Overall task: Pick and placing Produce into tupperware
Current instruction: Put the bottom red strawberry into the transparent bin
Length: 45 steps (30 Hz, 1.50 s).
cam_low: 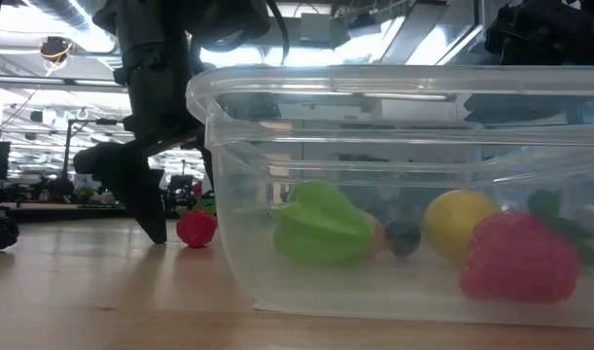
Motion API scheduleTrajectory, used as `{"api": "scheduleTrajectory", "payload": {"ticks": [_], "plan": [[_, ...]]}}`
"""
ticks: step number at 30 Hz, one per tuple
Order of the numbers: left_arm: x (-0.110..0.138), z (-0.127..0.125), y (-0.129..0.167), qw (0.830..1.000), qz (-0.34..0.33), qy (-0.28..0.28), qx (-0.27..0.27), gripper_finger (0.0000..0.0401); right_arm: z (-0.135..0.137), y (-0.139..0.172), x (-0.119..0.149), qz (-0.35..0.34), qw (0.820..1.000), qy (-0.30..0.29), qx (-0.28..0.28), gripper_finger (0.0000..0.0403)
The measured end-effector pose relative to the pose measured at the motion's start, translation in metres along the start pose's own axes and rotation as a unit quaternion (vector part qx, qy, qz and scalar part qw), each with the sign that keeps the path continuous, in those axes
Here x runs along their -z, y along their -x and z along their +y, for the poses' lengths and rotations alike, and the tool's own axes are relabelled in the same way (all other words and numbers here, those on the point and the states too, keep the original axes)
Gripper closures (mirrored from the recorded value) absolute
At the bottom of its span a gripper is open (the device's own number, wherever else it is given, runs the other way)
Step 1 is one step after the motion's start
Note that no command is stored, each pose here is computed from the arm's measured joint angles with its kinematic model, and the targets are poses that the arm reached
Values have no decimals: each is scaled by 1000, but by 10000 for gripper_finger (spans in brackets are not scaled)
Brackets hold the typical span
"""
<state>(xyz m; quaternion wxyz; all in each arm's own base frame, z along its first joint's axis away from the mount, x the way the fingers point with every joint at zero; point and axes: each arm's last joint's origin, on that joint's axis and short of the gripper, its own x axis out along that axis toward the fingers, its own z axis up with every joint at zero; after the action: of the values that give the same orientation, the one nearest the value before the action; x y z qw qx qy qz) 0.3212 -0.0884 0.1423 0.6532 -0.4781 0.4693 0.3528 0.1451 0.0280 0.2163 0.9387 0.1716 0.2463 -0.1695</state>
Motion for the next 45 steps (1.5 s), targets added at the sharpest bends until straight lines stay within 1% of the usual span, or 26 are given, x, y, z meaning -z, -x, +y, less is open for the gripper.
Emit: {"api": "scheduleTrajectory", "payload": {"ticks": [4, 12, 15, 34, 45], "plan": [[-1, -1, 1, 1000, 6, 3, -3, 57, 0, 0, 0, 4, 1000, 0, -5, 195], [-1, -1, 1, 1000, 6, 4, -13, 108, 1, 0, 1, 12, 1000, -1, -19, 195], [-1, 0, 1, 1000, 5, 15, -17, 123, 1, 0, 1, 15, 1000, -1, -22, 195], [-1, 2, 1, 999, 6, 16, -30, 202, 2, 0, 1, 20, 999, -4, -34, 195], [-1, 3, 1, 999, 6, 15, -37, 239, 2, 0, 1, 21, 999, -4, -35, 195]]}}
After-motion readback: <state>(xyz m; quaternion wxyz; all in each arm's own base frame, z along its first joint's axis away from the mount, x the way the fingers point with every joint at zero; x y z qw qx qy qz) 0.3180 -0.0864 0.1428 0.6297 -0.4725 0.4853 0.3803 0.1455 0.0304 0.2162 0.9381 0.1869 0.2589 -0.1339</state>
